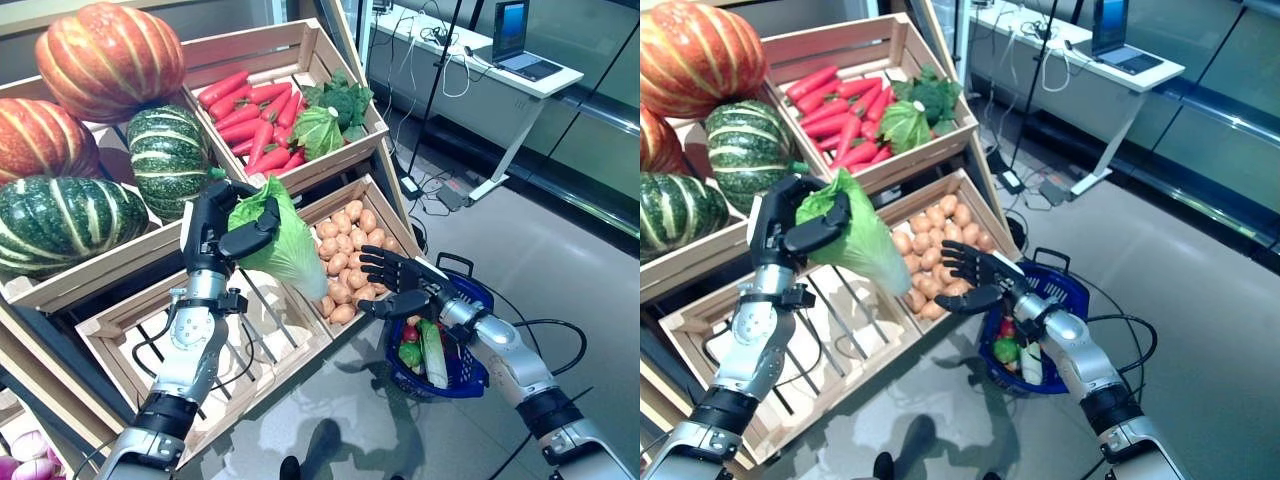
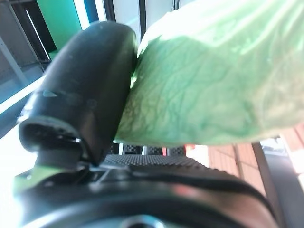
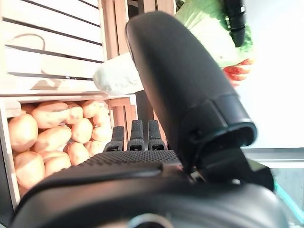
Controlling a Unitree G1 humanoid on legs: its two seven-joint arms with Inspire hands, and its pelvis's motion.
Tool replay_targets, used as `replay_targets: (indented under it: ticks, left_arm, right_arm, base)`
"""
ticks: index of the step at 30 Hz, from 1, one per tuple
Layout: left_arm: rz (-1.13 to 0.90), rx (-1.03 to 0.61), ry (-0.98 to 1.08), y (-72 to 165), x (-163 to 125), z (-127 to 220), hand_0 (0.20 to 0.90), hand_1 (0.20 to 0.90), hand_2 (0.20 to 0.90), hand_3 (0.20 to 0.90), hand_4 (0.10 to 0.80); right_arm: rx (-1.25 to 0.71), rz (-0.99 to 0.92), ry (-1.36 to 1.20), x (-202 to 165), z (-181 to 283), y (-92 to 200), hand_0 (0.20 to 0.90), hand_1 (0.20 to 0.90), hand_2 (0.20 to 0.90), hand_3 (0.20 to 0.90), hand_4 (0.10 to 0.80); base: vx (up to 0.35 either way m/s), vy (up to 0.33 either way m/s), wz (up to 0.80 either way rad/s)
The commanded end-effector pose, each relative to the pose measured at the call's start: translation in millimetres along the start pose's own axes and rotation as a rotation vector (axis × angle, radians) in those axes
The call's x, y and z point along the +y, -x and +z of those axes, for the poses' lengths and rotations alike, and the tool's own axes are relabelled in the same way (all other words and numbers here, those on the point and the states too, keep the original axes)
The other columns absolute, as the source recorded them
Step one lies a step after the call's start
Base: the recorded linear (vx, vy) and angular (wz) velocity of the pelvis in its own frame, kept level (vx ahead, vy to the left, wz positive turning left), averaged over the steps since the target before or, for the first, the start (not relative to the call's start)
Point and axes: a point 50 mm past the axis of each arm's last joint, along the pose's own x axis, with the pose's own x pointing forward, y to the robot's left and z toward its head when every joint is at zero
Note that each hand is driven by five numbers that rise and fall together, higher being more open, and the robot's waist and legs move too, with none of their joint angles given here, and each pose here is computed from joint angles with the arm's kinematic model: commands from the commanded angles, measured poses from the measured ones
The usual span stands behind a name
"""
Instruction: Put vegetables into the basket
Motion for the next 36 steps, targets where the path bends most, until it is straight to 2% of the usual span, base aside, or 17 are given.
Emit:
replay_targets:
  ticks: [1, 22, 29, 36]
  left_arm:
    - [-0.071, -0.181, 0.071, -25, -18, 34, 0.300, 0.300, 0.300, 0.300, 0.400]
    - [-0.260, -0.061, 0.129, -28, -55, 19, 0.300, 0.300, 0.300, 0.300, 0.400]
    - [-0.304, -0.021, 0.170, -23, -65, 9, 0.300, 0.300, 0.300, 0.300, 0.400]
    - [-0.352, 0.005, 0.212, -19, -72, 5, 0.300, 0.300, 0.300, 0.300, 0.400]
  right_arm:
    - [-0.094, 0.006, 0.084, 0, 34, -15, 0.900, 0.900, 0.900, 0.900, 0.800]
    - [-0.056, 0.147, -0.062, 32, 50, -52, 0.900, 0.900, 0.900, 0.900, 0.800]
    - [-0.041, 0.300, -0.261, 55, 54, -65, 0.900, 0.900, 0.900, 0.900, 0.800]
    - [0.060, 0.425, -0.410, 65, 41, -70, 0.900, 0.900, 0.900, 0.900, 0.800]
  base:
    - [0.000, 0.000, 0.00]
    - [0.012, -0.009, 0.05]
    - [0.037, 0.005, 0.05]
    - [0.031, 0.006, 0.03]
